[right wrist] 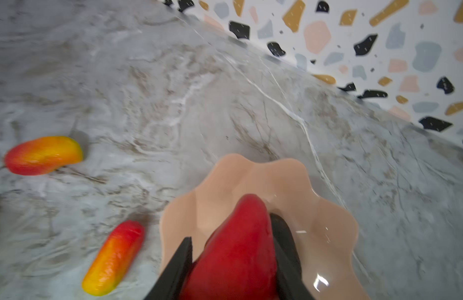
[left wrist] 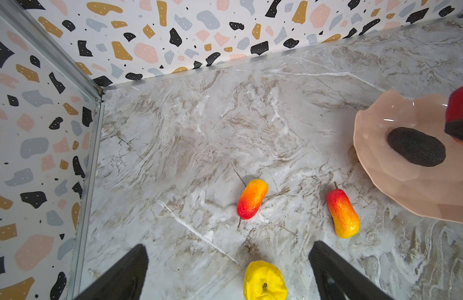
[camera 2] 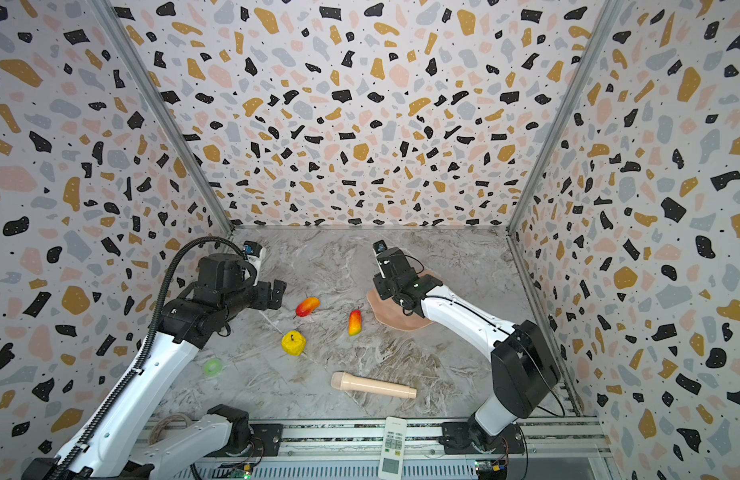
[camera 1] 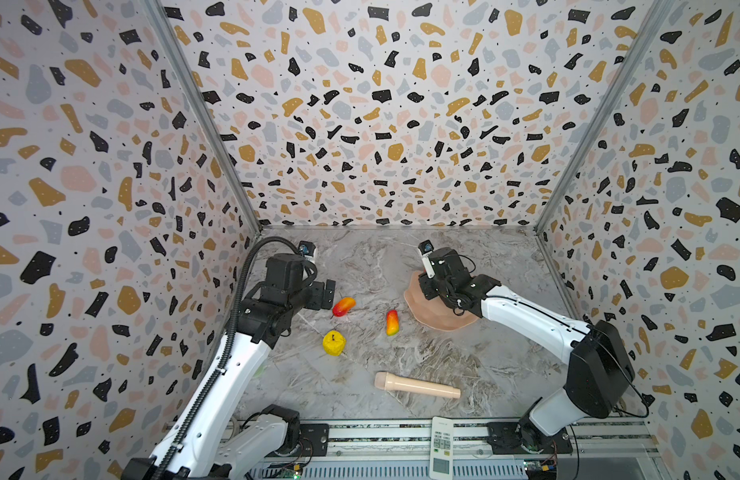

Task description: Place and organize the fake fruits in the fruit bowl

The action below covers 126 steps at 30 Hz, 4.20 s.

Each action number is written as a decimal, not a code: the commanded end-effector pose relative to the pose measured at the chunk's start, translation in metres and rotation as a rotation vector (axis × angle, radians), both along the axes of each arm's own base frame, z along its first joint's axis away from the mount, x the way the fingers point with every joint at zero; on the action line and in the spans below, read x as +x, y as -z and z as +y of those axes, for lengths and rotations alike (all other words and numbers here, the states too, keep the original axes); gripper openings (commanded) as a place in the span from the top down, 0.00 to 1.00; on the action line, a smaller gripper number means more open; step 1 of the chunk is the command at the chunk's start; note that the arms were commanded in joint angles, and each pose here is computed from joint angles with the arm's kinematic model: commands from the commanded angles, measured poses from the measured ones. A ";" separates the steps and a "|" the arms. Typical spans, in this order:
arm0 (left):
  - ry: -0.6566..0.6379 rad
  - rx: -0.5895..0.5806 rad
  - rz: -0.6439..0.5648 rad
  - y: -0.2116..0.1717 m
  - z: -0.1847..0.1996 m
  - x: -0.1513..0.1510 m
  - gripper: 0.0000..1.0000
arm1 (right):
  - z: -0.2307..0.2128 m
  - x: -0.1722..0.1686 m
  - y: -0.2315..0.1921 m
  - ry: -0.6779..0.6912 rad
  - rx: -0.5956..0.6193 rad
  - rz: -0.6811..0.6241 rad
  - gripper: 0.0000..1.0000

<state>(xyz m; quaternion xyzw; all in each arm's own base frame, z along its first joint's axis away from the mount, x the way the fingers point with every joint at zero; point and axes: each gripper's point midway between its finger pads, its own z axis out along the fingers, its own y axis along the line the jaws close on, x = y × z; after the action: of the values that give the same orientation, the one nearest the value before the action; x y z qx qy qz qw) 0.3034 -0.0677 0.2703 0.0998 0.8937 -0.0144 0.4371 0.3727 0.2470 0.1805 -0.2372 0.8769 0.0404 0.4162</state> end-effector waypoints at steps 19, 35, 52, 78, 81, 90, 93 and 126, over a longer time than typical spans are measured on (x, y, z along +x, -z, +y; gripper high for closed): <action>0.036 -0.016 -0.012 0.002 -0.008 0.004 0.00 | -0.126 -0.001 0.061 0.310 -0.097 0.110 0.64; 0.036 -0.012 -0.007 0.004 -0.008 0.006 0.00 | -0.119 0.016 0.079 0.276 -0.129 0.092 0.50; 0.043 -0.014 -0.006 0.002 -0.010 0.007 0.00 | -0.115 0.017 0.036 0.234 -0.134 0.018 0.22; 0.004 -0.007 -0.015 0.001 -0.002 0.002 0.01 | 0.220 -0.112 0.003 -0.634 0.194 -0.043 0.01; -0.024 0.008 -0.013 0.002 0.004 0.000 0.00 | 0.234 -0.130 0.000 -0.728 0.256 -0.028 0.01; -0.020 0.003 -0.015 0.002 0.003 -0.001 0.00 | 0.273 -0.150 0.024 -0.808 0.247 0.014 0.01; -0.018 0.000 -0.021 0.001 0.003 -0.002 0.01 | 0.280 -0.148 0.039 -0.790 0.236 0.039 0.01; -0.002 -0.011 -0.035 -0.004 0.000 -0.001 0.00 | 0.292 -0.137 0.099 -0.688 0.100 0.105 0.57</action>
<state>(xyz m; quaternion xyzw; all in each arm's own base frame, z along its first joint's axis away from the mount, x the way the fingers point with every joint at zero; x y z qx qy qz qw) 0.3002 -0.0651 0.2691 0.0952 0.8919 -0.0119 0.4419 0.2317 0.5355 0.0652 -0.5039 0.7628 0.2321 0.3322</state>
